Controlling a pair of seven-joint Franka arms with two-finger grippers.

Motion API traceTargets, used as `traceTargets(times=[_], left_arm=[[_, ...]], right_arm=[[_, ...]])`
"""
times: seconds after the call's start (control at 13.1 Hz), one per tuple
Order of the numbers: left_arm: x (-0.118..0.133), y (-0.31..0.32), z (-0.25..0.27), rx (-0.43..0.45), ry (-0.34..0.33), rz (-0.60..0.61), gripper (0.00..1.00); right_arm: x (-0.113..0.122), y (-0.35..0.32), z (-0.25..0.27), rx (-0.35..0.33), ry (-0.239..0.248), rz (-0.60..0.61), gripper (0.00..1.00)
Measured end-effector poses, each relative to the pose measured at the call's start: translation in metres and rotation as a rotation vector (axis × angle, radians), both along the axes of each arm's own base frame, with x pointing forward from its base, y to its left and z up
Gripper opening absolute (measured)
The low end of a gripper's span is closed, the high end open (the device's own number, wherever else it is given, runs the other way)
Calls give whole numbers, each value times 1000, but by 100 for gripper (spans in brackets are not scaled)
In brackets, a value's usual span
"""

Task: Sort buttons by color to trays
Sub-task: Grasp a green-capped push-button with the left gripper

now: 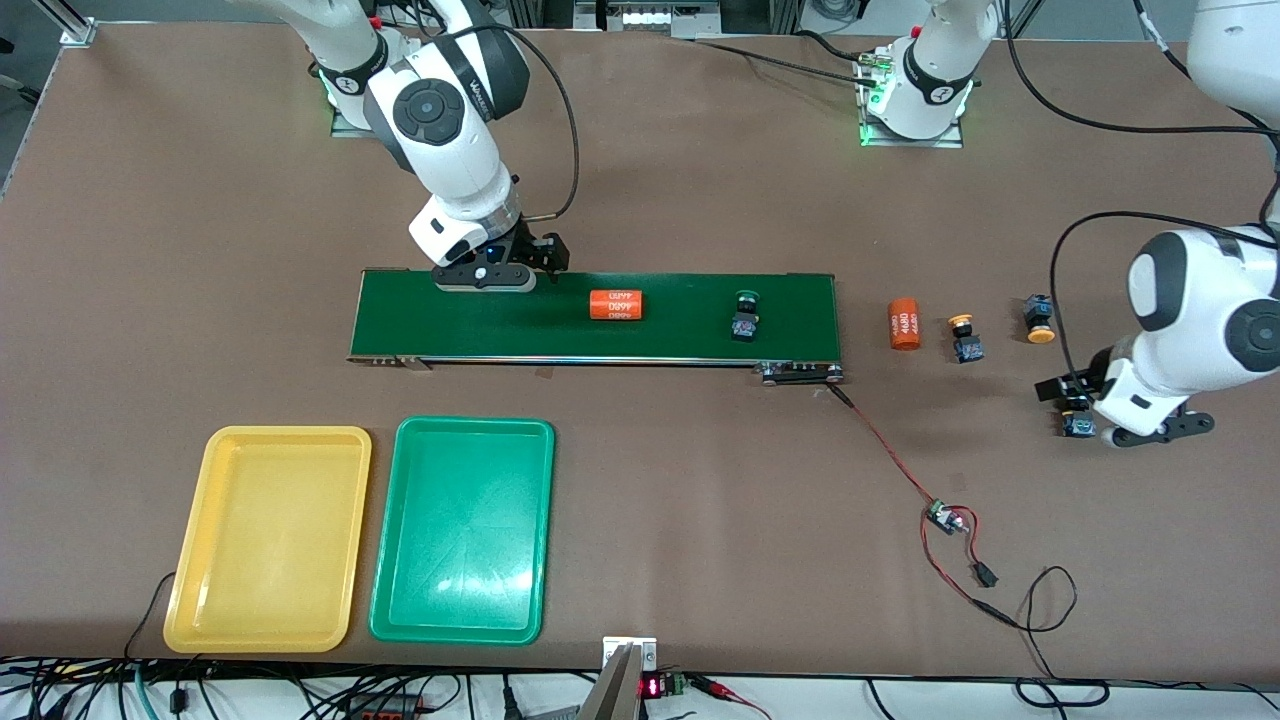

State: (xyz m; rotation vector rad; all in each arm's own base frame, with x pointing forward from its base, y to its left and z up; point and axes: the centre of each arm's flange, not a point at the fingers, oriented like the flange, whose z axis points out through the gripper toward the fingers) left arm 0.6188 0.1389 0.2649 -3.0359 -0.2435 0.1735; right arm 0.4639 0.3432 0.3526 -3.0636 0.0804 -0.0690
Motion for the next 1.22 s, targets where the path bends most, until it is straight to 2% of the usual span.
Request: traceTargets(times=[0.23,0.69,0.91,1.22], left_arm=[[0,25,-23,-31,-1,-111,100],[9,32,-35,-45,-13,-204,100],[23,41,-35,-43,-36,-199,100],[27,49,-47,-54,-27,-186,100]], right_arm=[[13,-16,1,1,-3,-36,100],[49,-74,2,-10,-3,-93,100],[46,-76,-6,-33,34,-79,100],[41,-67,-28,-51,72,-60,100]])
